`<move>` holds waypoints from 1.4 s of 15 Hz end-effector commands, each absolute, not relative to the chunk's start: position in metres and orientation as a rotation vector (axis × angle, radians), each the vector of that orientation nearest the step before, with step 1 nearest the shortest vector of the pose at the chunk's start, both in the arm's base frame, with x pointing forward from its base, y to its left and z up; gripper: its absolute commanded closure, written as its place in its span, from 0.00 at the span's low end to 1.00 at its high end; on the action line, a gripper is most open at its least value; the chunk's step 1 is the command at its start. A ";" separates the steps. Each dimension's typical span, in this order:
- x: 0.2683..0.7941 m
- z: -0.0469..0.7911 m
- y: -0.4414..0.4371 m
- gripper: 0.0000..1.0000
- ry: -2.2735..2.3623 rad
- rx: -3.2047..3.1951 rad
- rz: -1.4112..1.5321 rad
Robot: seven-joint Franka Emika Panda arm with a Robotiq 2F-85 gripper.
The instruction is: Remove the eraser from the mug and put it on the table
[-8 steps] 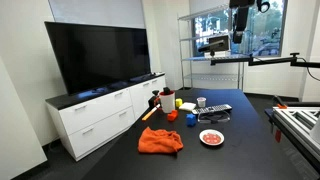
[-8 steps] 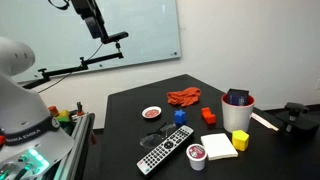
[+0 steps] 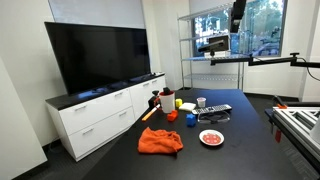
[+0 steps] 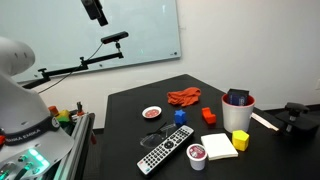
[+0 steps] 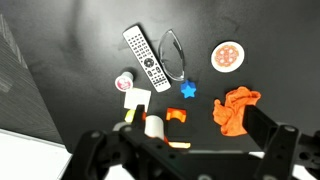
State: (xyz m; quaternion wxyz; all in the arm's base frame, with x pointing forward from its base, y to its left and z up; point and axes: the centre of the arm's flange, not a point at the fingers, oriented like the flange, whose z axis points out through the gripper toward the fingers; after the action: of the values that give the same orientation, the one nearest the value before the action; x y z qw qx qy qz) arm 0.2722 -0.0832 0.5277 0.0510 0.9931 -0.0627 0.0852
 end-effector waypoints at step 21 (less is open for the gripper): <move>0.460 0.403 -0.171 0.00 -0.958 2.834 0.448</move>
State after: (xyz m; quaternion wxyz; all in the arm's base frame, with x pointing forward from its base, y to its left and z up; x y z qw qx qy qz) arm 0.4295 -0.1674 0.4033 0.0524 0.9476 -0.2814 0.1422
